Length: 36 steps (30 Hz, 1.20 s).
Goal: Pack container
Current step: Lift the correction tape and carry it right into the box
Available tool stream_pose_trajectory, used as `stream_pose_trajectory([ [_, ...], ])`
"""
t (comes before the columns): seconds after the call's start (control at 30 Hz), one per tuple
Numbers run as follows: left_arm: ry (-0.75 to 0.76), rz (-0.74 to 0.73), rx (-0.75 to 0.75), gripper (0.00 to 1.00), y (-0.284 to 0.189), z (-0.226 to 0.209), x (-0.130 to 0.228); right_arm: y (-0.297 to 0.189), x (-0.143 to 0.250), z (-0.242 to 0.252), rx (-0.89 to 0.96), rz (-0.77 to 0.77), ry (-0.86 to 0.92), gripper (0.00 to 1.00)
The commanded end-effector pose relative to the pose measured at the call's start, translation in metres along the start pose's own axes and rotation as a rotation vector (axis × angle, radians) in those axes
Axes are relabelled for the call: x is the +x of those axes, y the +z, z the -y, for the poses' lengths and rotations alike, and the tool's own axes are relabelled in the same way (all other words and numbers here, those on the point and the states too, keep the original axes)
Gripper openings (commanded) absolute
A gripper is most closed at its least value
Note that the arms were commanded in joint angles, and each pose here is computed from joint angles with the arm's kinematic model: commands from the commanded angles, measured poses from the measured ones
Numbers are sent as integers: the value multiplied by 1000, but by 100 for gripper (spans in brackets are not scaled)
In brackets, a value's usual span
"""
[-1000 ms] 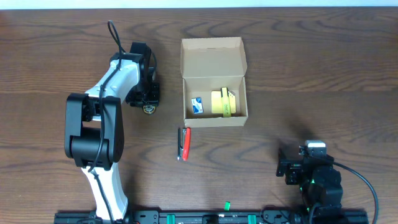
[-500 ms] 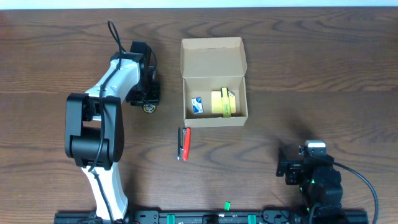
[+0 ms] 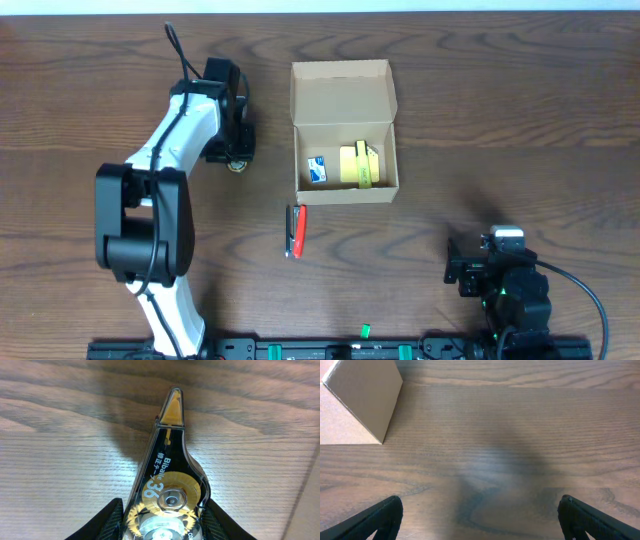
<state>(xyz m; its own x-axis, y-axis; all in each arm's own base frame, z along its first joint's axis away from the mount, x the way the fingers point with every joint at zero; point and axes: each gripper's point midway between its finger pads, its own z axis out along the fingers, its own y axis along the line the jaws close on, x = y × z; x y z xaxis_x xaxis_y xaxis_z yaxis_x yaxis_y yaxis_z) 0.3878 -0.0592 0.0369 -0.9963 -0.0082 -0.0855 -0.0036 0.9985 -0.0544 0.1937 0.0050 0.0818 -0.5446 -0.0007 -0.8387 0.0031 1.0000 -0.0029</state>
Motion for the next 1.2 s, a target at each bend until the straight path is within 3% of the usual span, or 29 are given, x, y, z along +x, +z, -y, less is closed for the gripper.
stream_pose_trajectory([
  [0.0,6,83,-11,6,-28,1,-13,2,5,1,3,-11,-12,99],
  [0.57,121,365,43,6,-127,48,-65,2,5,1,3,-11,-12,99],
  [1.17,318,387,171,5,-115,158,-50,2,5,1,3,-11,-12,99],
])
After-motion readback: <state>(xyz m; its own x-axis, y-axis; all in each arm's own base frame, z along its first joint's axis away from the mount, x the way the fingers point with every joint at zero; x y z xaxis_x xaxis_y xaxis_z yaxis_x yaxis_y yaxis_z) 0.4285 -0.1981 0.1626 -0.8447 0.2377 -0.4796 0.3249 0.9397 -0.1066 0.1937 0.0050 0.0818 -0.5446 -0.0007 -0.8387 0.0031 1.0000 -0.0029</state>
